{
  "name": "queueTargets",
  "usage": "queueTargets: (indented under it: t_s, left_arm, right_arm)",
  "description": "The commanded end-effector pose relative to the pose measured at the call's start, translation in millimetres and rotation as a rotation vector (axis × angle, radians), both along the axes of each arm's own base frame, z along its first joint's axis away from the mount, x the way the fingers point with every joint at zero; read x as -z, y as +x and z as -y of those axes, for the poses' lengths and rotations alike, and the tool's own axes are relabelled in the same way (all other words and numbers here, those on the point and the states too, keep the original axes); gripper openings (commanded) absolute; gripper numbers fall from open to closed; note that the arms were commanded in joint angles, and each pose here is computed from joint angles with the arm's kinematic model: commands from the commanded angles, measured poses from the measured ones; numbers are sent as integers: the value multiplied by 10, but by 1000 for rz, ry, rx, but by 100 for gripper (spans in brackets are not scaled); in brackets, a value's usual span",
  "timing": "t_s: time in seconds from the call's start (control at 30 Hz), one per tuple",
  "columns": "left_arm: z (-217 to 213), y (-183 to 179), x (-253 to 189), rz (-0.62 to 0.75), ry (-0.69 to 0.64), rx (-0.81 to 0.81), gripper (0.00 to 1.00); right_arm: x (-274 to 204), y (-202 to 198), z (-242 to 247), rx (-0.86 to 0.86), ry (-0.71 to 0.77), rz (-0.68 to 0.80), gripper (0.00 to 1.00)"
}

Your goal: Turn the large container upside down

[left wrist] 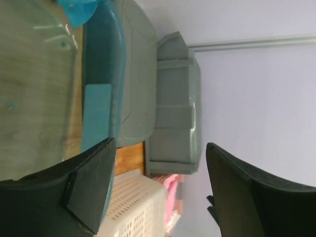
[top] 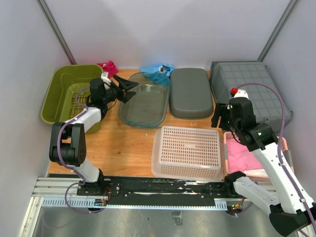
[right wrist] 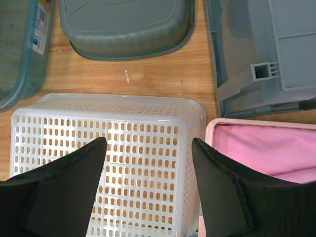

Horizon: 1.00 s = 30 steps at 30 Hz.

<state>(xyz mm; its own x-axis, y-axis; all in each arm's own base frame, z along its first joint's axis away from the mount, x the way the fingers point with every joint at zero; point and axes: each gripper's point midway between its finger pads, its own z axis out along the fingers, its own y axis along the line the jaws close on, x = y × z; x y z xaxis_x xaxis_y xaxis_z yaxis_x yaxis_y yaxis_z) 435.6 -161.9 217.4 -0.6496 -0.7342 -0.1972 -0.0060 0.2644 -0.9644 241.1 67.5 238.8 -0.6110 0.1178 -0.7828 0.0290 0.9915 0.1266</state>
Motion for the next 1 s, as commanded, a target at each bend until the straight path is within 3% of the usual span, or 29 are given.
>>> queueTargets:
  t_s: [0.0, 0.1, 0.3, 0.5, 0.8, 0.97]
  left_arm:
    - [97, -17, -412, 137, 341, -4, 77]
    - [130, -8, -541, 168, 547, -41, 78]
    - [277, -102, -390, 180, 955, -112, 80]
    - [796, -41, -85, 132, 1223, 39, 84]
    - [1368, -247, 902, 67, 1297, 331, 86]
    - [1435, -304, 1275, 11, 1316, 386, 81]
  right_arm:
    - [-50, 50, -185, -44, 66, -4, 71]
    - [-28, 82, -217, -49, 75, -5, 71]
    - [-5, 97, -221, -54, 64, -13, 71]
    - [61, 101, -268, -62, 82, -34, 72]
    - [38, 78, -199, -49, 58, -17, 72]
    - [75, 83, -198, -52, 47, -31, 72]
